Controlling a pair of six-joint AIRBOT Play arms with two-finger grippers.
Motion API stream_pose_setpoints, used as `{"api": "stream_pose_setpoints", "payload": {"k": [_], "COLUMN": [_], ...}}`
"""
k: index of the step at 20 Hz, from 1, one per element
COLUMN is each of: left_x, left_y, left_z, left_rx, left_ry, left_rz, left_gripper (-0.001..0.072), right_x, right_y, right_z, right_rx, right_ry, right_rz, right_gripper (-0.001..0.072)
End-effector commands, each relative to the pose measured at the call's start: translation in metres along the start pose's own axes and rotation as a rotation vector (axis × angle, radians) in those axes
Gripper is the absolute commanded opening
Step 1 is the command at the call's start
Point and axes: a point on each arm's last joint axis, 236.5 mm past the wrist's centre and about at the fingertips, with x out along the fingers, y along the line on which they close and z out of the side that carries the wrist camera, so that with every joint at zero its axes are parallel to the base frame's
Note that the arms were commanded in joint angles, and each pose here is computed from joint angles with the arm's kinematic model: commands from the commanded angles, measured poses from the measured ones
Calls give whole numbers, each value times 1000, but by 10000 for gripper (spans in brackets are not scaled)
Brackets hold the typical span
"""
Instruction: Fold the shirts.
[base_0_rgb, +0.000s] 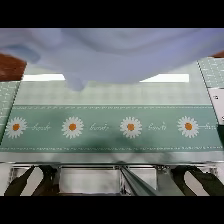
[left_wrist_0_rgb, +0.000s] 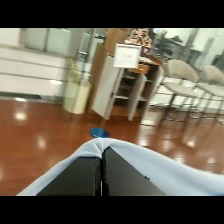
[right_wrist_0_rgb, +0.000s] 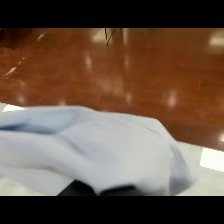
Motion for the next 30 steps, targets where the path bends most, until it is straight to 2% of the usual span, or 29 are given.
{"api": "stream_pose_setpoints", "payload": {"k": [1,4,7,11,14,20,24,30], "left_x": [-43,-59,-70,-59,-29,61,136,205], "left_y": [-20,-14,22,63,93,167,203,224], "left_z": [5,-12,-43,-94,-180,-359,-406,-452], "left_rx": [157,197,213,213,147,-12,-198,-337], "left_ry": [-20,58,213,399,622,833,807,858], "left_rz": [155,186,279,396,452,531,509,481], "left_gripper": [15,15,15,15,15,15,16,16], "right_x": [-54,-74,-80,-40,10,130,213,315], "right_y": [26,26,20,19,20,-51,-96,-134], "right_z": [-5,-23,-43,-101,-161,-270,-299,-308], "right_rx": [-51,-44,-11,95,195,390,482,653], "right_ry": [-44,0,55,246,408,560,593,603], "right_rz": [-28,-79,-114,-24,108,50,38,84], "right_gripper": [22,22,22,21,22,22,22,23]}}
